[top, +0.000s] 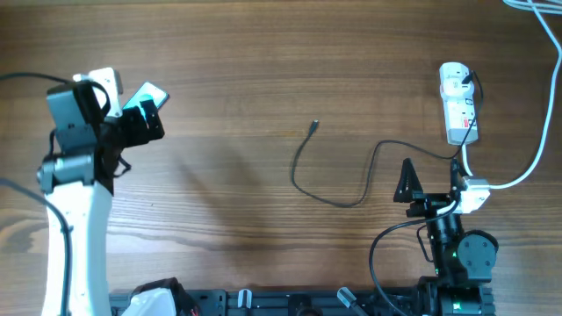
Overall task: Plug charger to phone and switch on socket
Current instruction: 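Reach the left gripper forward to the white phone, then close the left gripper on the phone's end and lift it, then carry the held phone with the left gripper toward table center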
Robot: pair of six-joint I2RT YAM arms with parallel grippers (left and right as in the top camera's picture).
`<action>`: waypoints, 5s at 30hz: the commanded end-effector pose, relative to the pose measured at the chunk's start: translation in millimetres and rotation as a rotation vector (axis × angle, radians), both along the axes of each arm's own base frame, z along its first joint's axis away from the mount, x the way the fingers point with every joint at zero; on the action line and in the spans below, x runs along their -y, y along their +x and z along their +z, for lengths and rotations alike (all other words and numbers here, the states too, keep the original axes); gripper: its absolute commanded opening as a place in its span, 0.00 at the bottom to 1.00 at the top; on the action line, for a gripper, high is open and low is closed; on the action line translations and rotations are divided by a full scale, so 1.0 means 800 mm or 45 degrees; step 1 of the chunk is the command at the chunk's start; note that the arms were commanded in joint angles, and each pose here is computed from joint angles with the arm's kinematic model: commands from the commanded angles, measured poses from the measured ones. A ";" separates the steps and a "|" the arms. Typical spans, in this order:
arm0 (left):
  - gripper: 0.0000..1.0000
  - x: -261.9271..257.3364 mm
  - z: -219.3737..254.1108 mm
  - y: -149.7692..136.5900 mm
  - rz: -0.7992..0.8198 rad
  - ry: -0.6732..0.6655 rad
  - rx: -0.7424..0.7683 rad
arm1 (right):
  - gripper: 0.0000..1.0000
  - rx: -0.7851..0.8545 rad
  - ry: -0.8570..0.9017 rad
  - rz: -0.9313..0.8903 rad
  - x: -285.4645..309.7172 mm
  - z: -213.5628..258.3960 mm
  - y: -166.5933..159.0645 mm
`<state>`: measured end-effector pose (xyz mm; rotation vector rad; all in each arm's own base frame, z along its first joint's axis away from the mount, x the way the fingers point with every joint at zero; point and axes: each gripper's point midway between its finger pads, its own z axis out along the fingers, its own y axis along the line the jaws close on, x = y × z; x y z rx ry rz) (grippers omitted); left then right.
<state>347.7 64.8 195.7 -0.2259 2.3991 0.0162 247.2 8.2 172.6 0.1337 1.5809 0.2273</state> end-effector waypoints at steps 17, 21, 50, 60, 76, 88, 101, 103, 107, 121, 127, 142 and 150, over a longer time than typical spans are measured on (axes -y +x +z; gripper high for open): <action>1.00 -0.075 -0.120 0.096 -0.317 0.334 -0.431 | 1.00 0.021 -0.023 -0.014 0.002 0.004 -0.001; 1.00 -0.069 -0.137 0.107 -0.426 0.346 -0.422 | 1.00 0.021 -0.023 -0.014 0.002 0.004 -0.001; 1.00 -0.063 -0.220 0.165 -0.722 0.316 -0.471 | 1.00 0.021 -0.023 -0.014 0.002 0.004 -0.001; 1.00 -0.066 -0.240 0.148 -0.720 0.303 -0.568 | 1.00 0.021 -0.023 -0.014 0.002 0.004 -0.001; 1.00 -0.080 -0.285 0.120 -0.658 0.243 -0.725 | 1.00 0.021 -0.022 -0.014 0.002 0.004 -0.001; 1.00 -0.092 -0.292 0.101 -0.581 0.058 -0.716 | 1.00 0.021 -0.023 -0.014 0.002 0.004 -0.001; 0.91 -0.092 -0.295 0.089 -0.585 0.074 -0.782 | 1.00 0.021 -0.023 -0.014 0.002 0.004 -0.001; 0.89 -0.092 -0.295 0.089 -0.585 0.073 -0.784 | 1.00 0.021 -0.023 -0.014 0.002 0.004 -0.001; 0.82 -0.091 -0.295 0.087 -0.585 0.069 -0.789 | 1.00 0.021 -0.023 -0.014 0.002 0.004 -0.001; 0.71 -0.086 -0.295 0.084 -0.527 0.030 -0.807 | 1.00 0.021 -0.023 -0.014 0.002 0.004 -0.001; 0.68 -0.075 -0.295 0.083 -0.519 0.014 -0.824 | 1.00 0.021 -0.022 -0.014 0.002 0.004 -0.001; 0.60 -0.013 -0.295 0.094 -0.308 -0.095 -0.855 | 1.00 0.021 -0.022 -0.014 0.002 0.004 -0.001; 0.55 0.071 -0.285 0.099 -0.285 -0.212 -0.867 | 1.00 0.021 -0.023 -0.014 0.002 0.004 -0.001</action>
